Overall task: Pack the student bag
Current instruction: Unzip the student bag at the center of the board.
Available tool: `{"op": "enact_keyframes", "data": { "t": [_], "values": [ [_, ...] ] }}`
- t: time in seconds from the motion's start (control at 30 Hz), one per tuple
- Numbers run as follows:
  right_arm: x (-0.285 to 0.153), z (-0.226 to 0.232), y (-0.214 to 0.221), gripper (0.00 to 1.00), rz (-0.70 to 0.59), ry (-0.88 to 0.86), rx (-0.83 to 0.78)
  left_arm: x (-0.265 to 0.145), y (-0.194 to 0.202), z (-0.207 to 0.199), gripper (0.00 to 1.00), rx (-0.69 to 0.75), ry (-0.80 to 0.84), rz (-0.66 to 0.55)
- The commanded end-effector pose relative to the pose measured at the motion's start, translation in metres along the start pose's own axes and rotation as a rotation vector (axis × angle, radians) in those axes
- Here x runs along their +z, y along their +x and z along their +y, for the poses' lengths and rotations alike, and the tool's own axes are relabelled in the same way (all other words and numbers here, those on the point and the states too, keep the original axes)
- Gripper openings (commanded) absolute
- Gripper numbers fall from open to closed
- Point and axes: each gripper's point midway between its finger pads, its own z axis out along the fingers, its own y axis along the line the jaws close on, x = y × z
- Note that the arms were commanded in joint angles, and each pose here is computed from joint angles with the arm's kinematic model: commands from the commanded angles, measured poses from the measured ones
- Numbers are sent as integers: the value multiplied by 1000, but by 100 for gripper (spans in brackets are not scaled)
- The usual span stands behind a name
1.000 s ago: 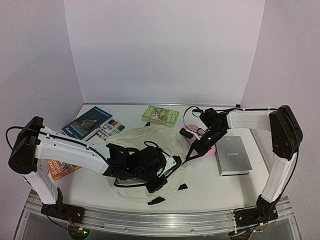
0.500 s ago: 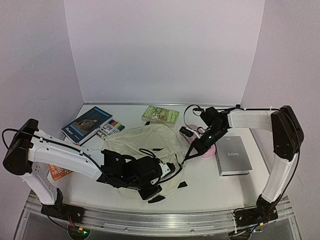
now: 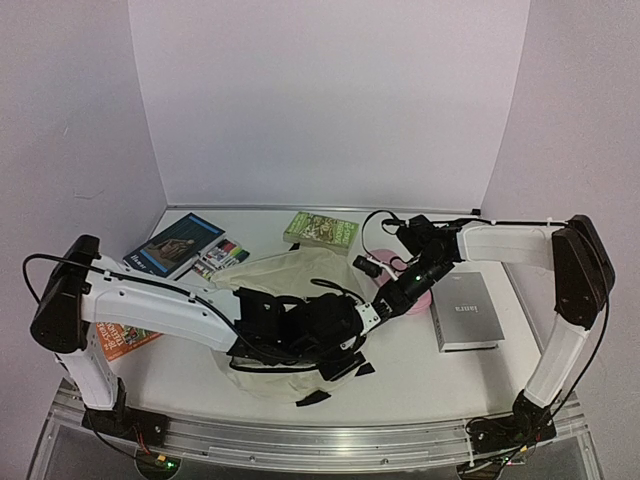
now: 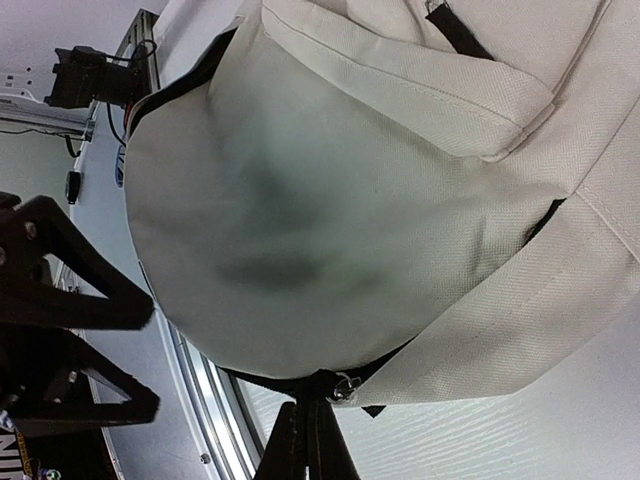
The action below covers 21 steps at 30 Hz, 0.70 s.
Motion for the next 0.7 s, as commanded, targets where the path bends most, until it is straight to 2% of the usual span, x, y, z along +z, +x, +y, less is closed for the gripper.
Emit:
{"op": "enact_keyframes", "data": {
  "t": [0.0, 0.13, 0.33, 0.5, 0.67],
  "values": [
    [-13, 16, -16, 0, -56, -22, -39, 19, -14, 0, 63, 4, -24, -20],
    [-14, 17, -17, 0, -59, -23, -40, 20, -28, 20, 60, -136, 11, -85],
    [-19, 18, -22, 0, -76, 3, -51, 7, -38, 51, 56, -371, 169, -225],
    [-24, 17, -27, 0, -88, 34, -58, 9, -38, 53, 53, -404, 263, -268],
    [-29, 14, -32, 7, -99, 78, -79, 11, -43, 42, 52, -397, 374, -315]
  ]
}}
